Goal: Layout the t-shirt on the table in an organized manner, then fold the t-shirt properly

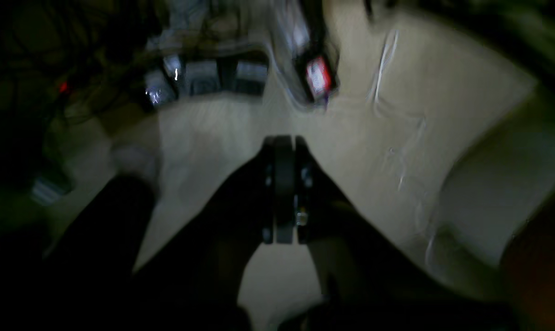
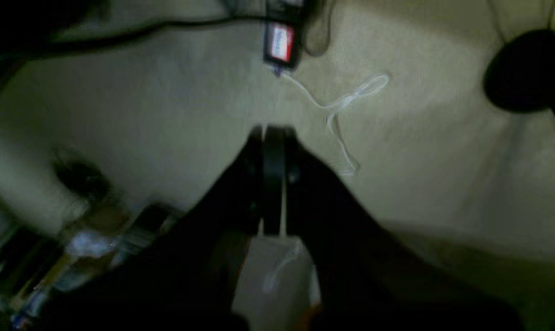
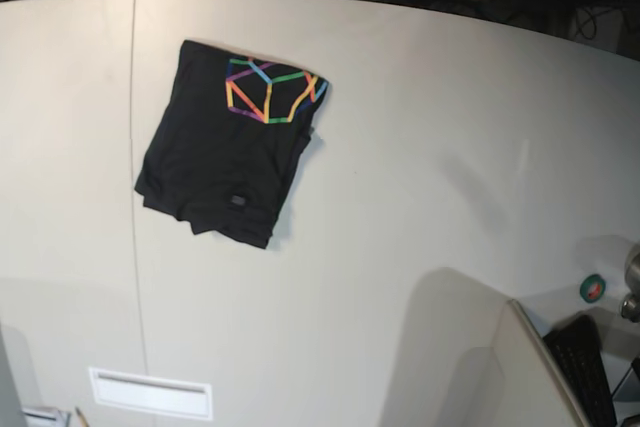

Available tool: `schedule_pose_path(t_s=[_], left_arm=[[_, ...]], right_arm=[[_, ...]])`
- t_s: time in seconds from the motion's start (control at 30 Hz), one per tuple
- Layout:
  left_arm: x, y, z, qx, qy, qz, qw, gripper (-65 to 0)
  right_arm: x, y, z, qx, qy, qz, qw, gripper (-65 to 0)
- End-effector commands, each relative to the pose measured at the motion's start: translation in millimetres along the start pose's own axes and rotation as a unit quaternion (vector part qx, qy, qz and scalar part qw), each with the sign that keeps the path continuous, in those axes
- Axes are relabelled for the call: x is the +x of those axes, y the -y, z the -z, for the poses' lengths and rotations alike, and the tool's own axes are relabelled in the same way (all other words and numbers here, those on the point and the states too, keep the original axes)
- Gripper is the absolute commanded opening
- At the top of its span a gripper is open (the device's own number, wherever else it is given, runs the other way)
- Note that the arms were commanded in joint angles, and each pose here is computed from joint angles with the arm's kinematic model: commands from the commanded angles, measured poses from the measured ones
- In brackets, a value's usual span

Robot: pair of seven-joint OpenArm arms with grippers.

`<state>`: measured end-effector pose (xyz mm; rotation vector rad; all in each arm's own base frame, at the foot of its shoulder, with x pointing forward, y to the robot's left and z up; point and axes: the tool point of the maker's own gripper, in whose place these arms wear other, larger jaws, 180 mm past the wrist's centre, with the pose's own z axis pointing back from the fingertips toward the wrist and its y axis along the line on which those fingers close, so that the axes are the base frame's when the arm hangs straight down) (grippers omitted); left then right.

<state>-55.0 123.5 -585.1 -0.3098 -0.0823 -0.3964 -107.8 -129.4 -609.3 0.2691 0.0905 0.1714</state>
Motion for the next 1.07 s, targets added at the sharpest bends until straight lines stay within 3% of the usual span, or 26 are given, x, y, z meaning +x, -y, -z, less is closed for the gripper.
schedule_pose_path(t_s=[0.0,0.17,0.27,0.3,0.37,0.53,0.67,1.03], left_arm=[[-6,4,5,-0.008,0.006,-0.012,1.000,-65.0],[-20,-11,40,0.007,0.043,-0.092,0.995,-65.0],[-40,-23,49,0.030,0.027,-0.144,0.989,-65.0],[-30,-29,50,0.037,0.041,-0.152,0.987,-65.0],[-2,-37,52,0.042,0.085,-0.148,0.984,-65.0],[-14,-29,51,0.035,0.073,-0.144,0.986,-65.0],[4,-29,51,0.031,0.102,-0.131,0.986,-65.0],[-16,-34,47,0.038,0.080,-0.137,0.987,-65.0]], right_arm=[[-9,6,3,0.002,-0.010,-0.009,0.9999,-65.0],[5,38,21,-0.018,-0.012,-0.010,0.9997,-65.0],[15,40,25,-0.018,0.018,0.008,0.9996,-65.0],[20,39,26,-0.020,0.035,0.012,0.9991,-65.0],[30,35,27,-0.019,0.069,0.015,0.9973,-65.0],[45,25,27,-0.012,0.113,0.017,0.9934,-65.0],[48,24,27,-0.011,0.122,0.018,0.9923,-65.0],[49,10,31,-0.001,0.123,0.021,0.9922,-65.0]])
